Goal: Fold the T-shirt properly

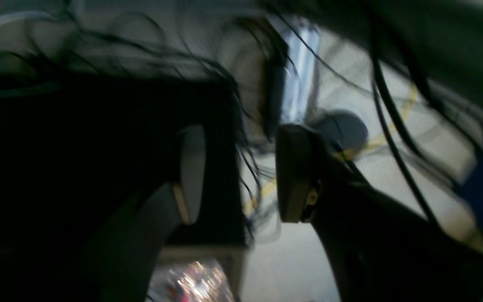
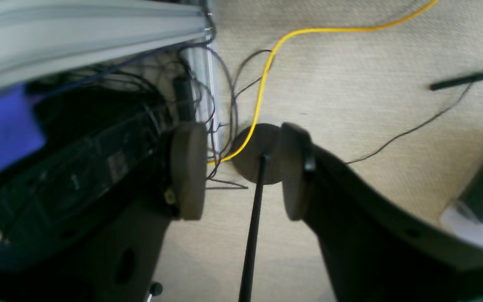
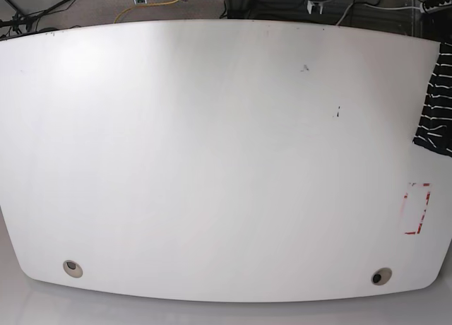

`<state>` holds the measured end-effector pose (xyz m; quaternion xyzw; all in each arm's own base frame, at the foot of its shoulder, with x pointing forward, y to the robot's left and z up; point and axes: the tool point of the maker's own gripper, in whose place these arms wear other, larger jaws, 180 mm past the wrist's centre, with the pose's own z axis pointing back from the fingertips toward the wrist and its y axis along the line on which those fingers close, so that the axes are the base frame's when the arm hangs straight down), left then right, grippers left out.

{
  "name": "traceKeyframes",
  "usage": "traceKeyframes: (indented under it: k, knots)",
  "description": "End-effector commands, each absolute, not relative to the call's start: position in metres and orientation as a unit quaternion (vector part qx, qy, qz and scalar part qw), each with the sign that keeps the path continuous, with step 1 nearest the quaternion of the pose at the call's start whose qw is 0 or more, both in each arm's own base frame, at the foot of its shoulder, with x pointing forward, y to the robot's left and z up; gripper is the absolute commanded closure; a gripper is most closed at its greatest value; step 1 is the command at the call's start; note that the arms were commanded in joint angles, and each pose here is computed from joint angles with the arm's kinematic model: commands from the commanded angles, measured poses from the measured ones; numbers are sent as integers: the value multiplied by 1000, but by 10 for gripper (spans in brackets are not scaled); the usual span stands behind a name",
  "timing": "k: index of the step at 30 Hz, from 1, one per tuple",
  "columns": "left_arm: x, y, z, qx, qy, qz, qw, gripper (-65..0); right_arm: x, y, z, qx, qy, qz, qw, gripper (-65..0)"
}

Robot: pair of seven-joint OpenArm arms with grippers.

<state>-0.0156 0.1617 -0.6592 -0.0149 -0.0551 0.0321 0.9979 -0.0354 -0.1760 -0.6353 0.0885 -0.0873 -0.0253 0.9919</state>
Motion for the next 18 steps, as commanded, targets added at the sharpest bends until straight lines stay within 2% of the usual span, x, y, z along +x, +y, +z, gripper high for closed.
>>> traceKeyframes:
  k: [1,18]
  knots:
    - [-23,164,-660,-7,-41,33,999,-244,-44,-179,-637,87,-74,-26,993,-262]
    - [-16,168,-662,9,-35,35,999,-244,-18,-174,-645,91,-77,-33,992,-263]
